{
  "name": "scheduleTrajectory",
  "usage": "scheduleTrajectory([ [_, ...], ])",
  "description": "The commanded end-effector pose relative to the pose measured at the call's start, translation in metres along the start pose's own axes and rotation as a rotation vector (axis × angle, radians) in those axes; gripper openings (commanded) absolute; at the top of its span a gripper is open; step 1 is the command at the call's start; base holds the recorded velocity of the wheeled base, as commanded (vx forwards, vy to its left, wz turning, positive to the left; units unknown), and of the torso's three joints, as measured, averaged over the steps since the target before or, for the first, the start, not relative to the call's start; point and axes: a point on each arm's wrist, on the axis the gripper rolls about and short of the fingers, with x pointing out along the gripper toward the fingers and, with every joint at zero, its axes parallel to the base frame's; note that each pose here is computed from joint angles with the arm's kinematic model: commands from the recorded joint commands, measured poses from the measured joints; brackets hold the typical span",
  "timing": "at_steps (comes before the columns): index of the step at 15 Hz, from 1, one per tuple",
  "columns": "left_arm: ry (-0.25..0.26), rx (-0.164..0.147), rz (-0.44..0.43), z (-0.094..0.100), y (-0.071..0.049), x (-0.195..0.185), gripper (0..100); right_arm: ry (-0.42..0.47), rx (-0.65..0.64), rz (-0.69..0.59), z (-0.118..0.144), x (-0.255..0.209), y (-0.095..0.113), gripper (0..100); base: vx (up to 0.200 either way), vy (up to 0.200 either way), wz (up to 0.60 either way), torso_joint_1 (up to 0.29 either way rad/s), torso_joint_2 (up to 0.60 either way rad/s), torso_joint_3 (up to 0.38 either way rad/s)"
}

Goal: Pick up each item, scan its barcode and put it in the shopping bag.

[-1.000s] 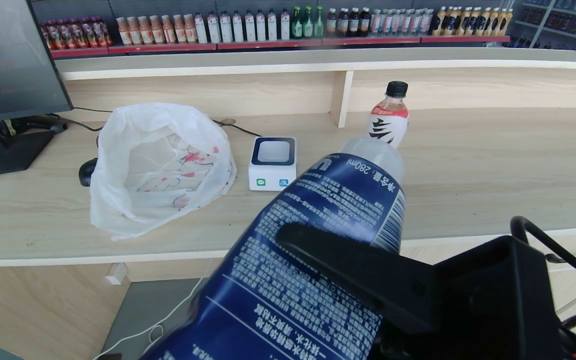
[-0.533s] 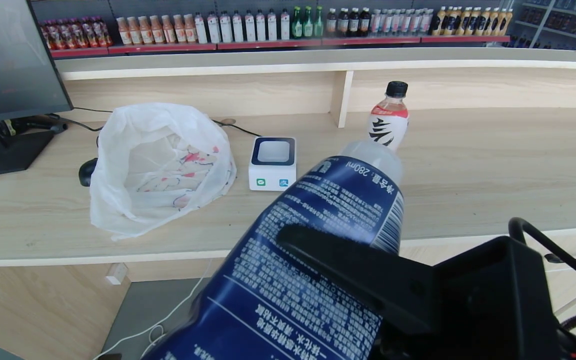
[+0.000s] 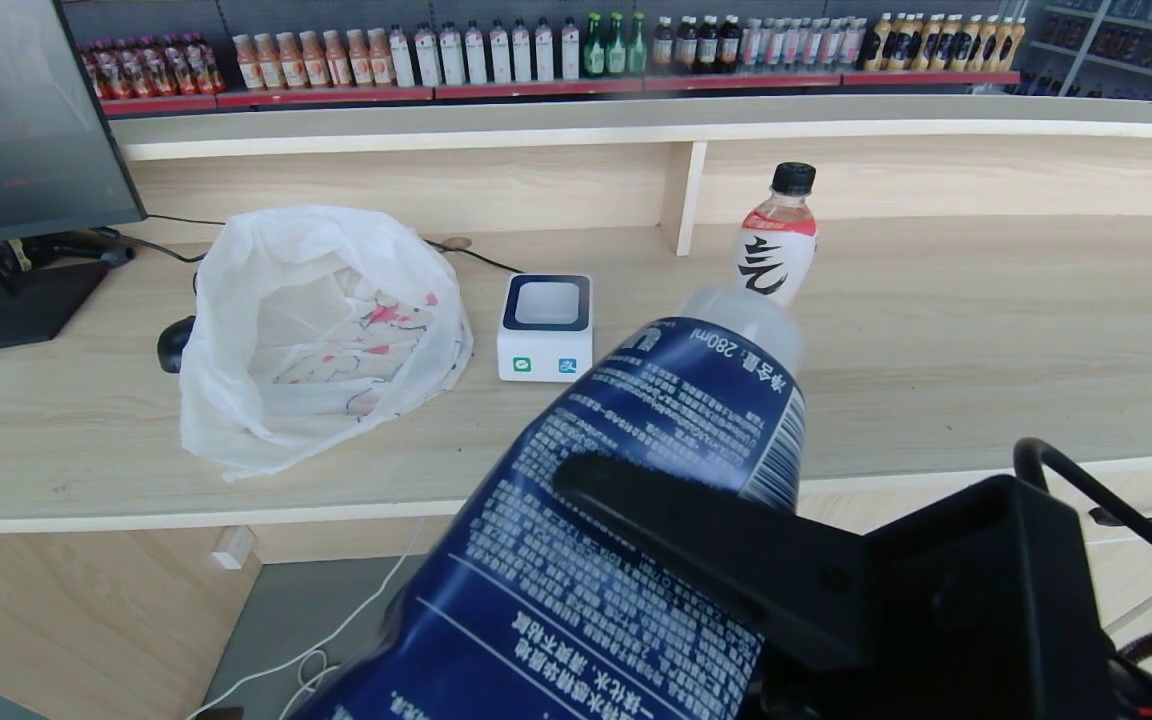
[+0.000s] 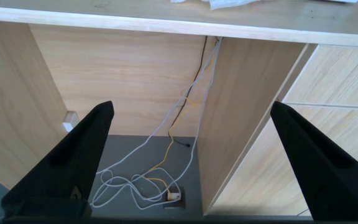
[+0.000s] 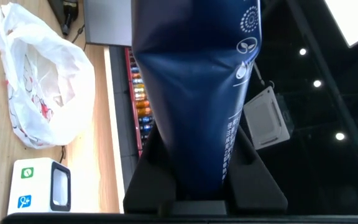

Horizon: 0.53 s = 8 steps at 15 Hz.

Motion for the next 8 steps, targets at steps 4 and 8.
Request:
scheduleTrajectory([
  [4,0.000,0.000,0.000,0.0000,0.0000,0.0000,100,0.004,0.018,0.001,0.0000,0.0002,0.0003,0,0.000,0.000,0.00,0.000,0.00,0.000],
  [8,0.000,0.000,0.000,0.0000,0.0000,0.0000,100,0.007,0.076,0.016,0.0009,-0.0004,0.0036,0,0.000,0.000,0.00,0.000,0.00,0.000],
])
